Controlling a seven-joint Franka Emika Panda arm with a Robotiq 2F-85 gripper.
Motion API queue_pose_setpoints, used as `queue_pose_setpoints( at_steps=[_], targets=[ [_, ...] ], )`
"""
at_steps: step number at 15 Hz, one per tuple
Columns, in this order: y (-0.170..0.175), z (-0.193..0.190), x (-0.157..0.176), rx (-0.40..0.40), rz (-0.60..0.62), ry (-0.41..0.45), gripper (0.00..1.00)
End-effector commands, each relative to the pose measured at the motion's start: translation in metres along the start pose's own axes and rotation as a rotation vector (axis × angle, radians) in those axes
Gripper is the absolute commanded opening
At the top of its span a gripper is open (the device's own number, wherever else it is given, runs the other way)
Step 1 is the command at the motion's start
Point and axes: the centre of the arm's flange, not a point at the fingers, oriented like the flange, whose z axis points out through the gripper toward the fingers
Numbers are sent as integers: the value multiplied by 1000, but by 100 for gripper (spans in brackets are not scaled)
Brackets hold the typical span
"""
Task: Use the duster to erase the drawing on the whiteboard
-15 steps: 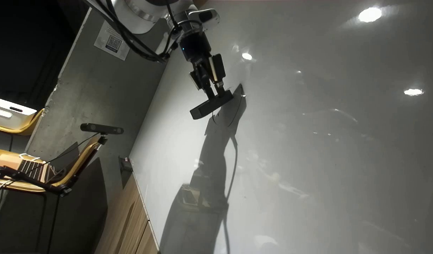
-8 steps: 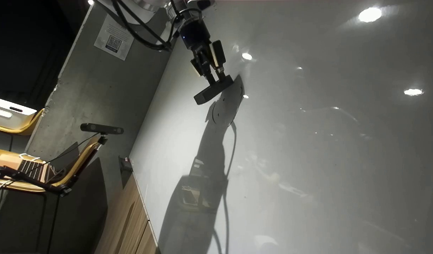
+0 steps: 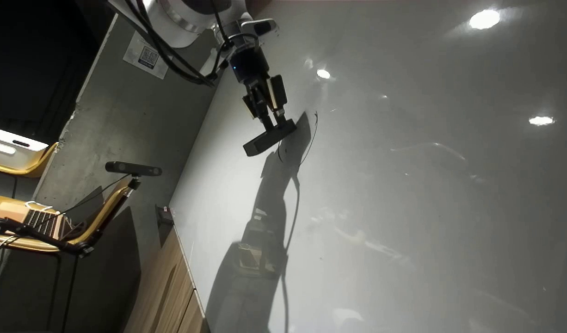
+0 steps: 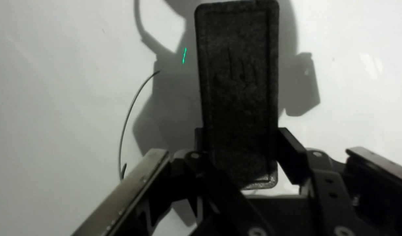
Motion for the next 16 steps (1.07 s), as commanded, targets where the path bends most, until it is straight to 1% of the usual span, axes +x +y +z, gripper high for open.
queue_pose_setpoints(
  at_steps=[1, 5, 9, 12, 16],
  targets=[
    [0, 37, -18, -14, 0, -40, 29],
    [7, 68, -38, -27, -3, -107, 29],
    [10, 80, -45, -35, 0, -140, 29],
    [9, 72, -39, -32, 3, -135, 29],
    [-3, 50, -24, -20, 5, -107, 29]
  ],
)
